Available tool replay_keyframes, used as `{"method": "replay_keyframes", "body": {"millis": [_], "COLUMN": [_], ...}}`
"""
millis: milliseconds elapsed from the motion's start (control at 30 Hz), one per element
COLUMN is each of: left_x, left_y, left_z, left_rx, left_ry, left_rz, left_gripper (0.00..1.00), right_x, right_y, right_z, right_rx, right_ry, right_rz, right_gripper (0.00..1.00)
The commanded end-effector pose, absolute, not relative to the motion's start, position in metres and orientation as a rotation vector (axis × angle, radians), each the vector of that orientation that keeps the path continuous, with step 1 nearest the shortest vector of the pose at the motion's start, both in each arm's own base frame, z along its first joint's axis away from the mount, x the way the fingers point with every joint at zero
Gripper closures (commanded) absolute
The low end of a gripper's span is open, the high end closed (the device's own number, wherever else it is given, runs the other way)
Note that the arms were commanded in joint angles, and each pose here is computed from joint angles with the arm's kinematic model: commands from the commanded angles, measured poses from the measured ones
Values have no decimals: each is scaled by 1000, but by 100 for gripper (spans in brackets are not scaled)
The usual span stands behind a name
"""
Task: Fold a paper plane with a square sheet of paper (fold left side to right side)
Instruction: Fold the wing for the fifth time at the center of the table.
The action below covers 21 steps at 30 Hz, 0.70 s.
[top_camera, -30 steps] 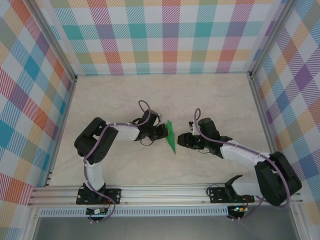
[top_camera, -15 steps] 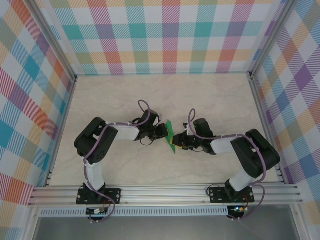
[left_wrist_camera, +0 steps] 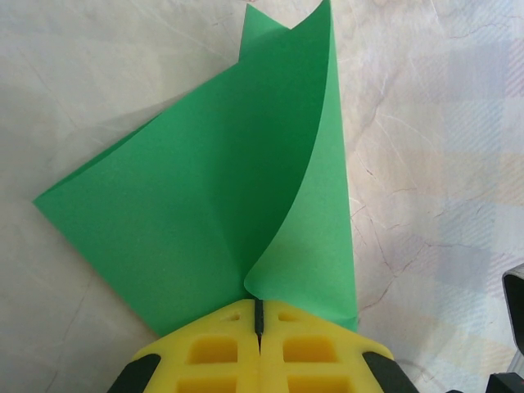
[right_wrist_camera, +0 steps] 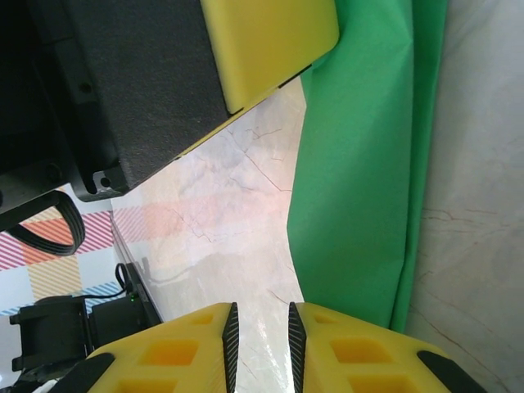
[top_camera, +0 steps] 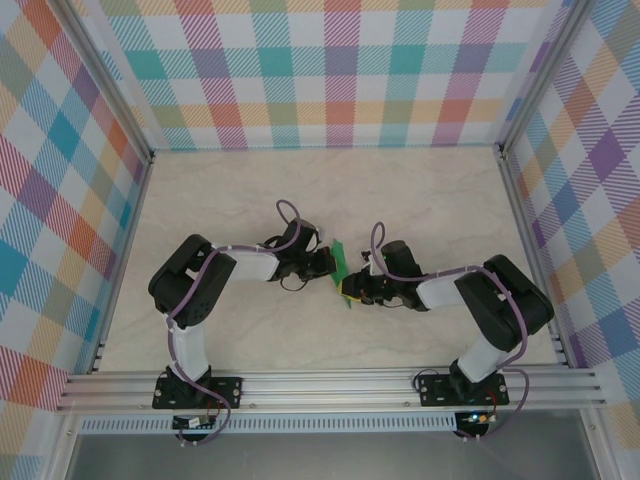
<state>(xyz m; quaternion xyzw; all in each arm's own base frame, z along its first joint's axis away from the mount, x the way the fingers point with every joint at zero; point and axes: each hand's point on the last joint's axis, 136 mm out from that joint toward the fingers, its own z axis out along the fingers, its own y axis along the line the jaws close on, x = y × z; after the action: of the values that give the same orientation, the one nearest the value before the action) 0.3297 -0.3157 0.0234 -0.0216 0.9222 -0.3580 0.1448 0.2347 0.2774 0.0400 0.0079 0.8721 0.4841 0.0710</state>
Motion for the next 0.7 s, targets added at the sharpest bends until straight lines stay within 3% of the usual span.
{"method": "replay_keyframes", "body": {"millis": [0,667], "left_x": [335,335], "left_y": [-301,-300], "left_z": [15,13], "left_rx": [-101,-105], "left_ry": [2681,2686], "left_rz": [-962,-946], "left_gripper": [100,100], "right_x": [240,234], "right_y": [277,273], "right_z": [39,25], "right_rx": [3,22], "right_ry": [2635,2694], "right_rz": [1389,1342], "right_gripper": [75,75]}}
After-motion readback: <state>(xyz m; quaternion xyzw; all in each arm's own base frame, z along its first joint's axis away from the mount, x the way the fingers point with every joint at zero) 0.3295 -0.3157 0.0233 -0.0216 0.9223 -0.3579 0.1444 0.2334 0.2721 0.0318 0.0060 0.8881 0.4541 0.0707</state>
